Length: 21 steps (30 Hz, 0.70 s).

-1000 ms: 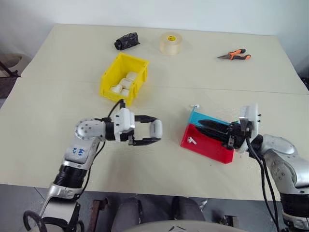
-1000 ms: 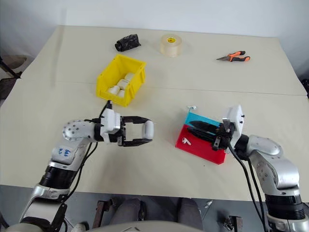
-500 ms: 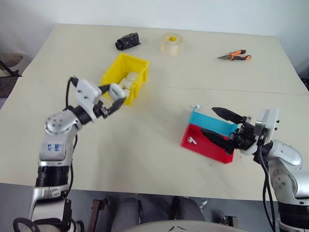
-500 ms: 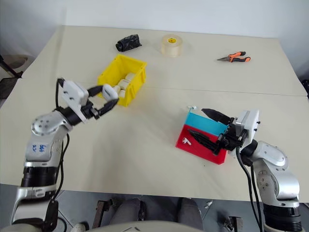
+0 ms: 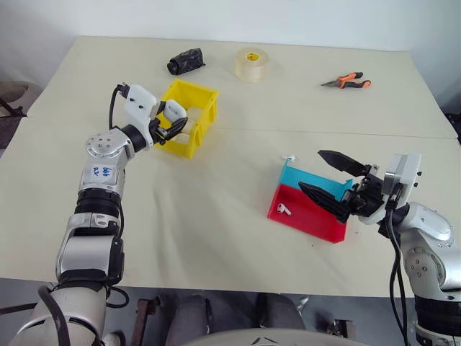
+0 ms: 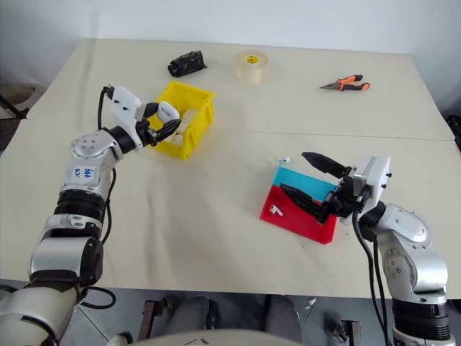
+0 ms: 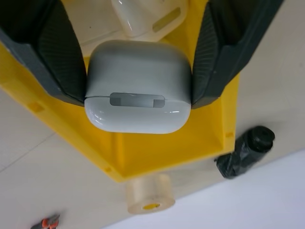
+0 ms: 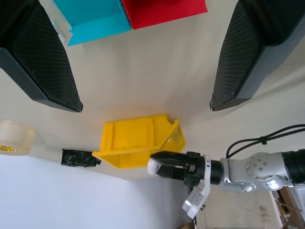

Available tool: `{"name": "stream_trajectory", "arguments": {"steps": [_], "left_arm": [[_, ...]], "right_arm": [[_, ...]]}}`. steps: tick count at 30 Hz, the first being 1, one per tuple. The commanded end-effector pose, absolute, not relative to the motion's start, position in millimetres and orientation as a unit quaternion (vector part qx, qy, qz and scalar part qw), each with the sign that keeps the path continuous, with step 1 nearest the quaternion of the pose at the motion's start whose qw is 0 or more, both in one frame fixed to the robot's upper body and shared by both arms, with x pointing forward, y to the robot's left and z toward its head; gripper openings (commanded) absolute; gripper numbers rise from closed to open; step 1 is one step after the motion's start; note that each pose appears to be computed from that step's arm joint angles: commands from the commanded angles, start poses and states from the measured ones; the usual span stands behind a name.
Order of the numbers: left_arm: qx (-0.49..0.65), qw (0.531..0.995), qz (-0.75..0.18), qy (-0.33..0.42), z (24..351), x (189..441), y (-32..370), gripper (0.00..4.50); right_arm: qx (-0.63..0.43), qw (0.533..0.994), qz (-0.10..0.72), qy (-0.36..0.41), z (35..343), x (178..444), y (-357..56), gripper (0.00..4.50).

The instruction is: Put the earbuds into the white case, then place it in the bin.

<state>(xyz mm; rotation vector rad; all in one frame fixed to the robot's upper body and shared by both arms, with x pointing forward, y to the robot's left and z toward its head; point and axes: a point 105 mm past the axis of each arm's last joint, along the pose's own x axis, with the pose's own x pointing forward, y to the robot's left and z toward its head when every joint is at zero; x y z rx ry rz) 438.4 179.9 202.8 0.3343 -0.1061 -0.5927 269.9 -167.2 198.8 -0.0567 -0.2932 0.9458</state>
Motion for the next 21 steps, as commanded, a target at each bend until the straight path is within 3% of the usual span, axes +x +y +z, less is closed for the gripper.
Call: {"name": "stream_trajectory", "arguments": {"steps": [1,6,12,15,21], "left_arm": [[0.177,0.931,-0.304,-0.095,223,433,176,4.44],[0.166,0.906,-0.370,-0.124,227,410,171,4.44],[0.229,0.830,-0.497,-0.106,201,333,179,4.44],[0.238,0.823,-0.507,-0.096,190,307,195,4.44],[0.263,0.823,-0.493,-0.099,178,282,209,4.44]], "right_arm": [[-0.040,0.873,0.456,-0.169,210,265,-163,4.50],[-0.043,0.871,0.461,-0.166,209,266,-163,4.50],[-0.062,0.857,0.491,-0.146,204,270,-162,4.50],[-0.084,0.847,0.508,-0.130,199,270,-162,4.50],[-0.130,0.833,0.531,-0.081,180,266,-177,4.50]]}}
